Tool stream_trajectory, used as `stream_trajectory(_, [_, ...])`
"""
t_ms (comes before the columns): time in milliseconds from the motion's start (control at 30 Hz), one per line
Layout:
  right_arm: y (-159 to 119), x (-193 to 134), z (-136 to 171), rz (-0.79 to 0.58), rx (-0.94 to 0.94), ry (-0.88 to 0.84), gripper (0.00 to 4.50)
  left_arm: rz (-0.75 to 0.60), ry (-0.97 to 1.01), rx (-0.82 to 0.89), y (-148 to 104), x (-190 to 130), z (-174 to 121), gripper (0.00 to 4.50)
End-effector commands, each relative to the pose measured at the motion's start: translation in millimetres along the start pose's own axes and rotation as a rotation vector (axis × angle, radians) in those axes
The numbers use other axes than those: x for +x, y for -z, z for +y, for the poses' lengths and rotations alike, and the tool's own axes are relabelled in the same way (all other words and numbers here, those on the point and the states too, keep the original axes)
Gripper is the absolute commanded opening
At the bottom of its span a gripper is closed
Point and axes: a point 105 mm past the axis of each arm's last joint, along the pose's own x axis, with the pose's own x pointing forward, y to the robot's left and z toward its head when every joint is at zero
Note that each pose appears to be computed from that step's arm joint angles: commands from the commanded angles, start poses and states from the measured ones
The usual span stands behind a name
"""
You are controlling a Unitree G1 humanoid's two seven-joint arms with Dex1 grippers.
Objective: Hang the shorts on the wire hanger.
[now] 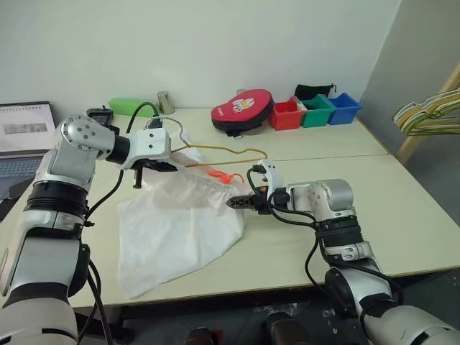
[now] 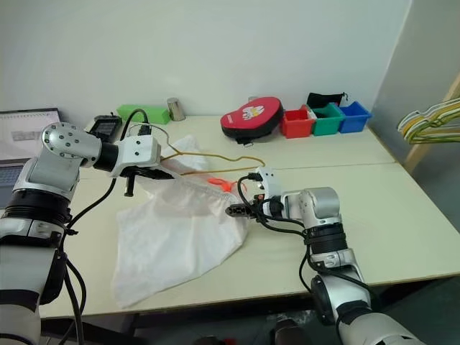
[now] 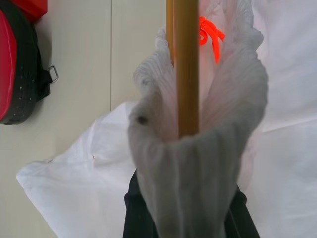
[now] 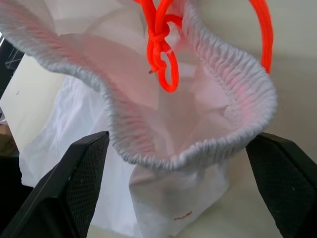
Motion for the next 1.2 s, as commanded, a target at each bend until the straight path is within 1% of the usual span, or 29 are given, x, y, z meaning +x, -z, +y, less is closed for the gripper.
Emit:
stream_trajectory(33, [-15.4,-3.8,7.3,-0.063,-0.008,-0.031,4.29,-0.025,-0.052,0.043,-11.1,-9.8,9.8,0.0])
stream_trajectory(67, [-15.1,-3.9,7.6,-0.063,-0.008,-0.033,4.07,-0.024,-0.052,0.043,-10.9,-9.8,9.7,0.0])
stream_trajectory(100, [-14.7,-4.0,7.8,-0.063,-0.008,-0.035,3.95,-0.023,-0.052,0.043,-10.8,-9.9,9.6,0.0])
stream_trajectory(233, [-13.5,-5.2,5.7,-0.061,-0.025,-0.021,3.01,-0.021,-0.06,0.044,-10.3,-10.4,10.6,0.0])
stream_trajectory(267, [-13.5,-5.5,5.3,-0.061,-0.027,-0.02,2.86,-0.021,-0.061,0.043,-10.3,-10.4,10.7,0.0])
stream_trajectory(300, [-13.2,-6.5,5.6,-0.061,-0.036,-0.023,2.57,-0.021,-0.062,0.043,-10.1,-10.6,10.5,0.0])
stream_trajectory(400, [-12.0,-9.5,7.0,-0.061,-0.053,-0.031,1.91,-0.019,-0.064,0.039,-9.2,-11.1,10.4,0.0])
stream_trajectory(433, [-11.9,-10.2,7.3,-0.063,-0.06,-0.032,1.63,-0.019,-0.065,0.039,-8.9,-11.3,10.4,0.0])
stream_trajectory(567, [-9.2,-11.7,9.3,-0.061,-0.087,-0.039,0.86,-0.017,-0.069,0.038,-8.3,-11.9,10.7,0.0])
stream_trajectory(667, [-8.5,-13.5,12.0,-0.063,-0.112,-0.045,0.03,-0.017,-0.074,0.038,-8.3,-12.4,11.2,0.0])
stream_trajectory(800, [-9.0,-18.4,14.7,-0.06,-0.21,-0.035,0.01,-0.017,-0.074,0.035,-7.0,-13.5,10.0,0.0])
stream_trajectory(867, [-3.9,-22.3,9.6,-0.021,-0.376,0.016,0.01,-0.014,-0.055,0.03,-4.4,-14.3,5.0,0.0])
stream_trajectory(933, [-4.5,-26.2,5.6,-0.016,-0.461,0.05,0.01,0.001,-0.013,0.021,0.1,-15.5,-4.1,0.0])
stream_trajectory(1067, [-11.9,-35.5,3.0,-0.025,-0.536,0.069,0.01,0.053,0.076,0.0,11.0,-20.5,-21.5,0.0])
stream_trajectory(1200, [-16.2,-45.7,4.2,-0.016,-0.604,0.067,0.01,0.099,0.088,0.015,19.3,-22.4,-25.9,0.0])
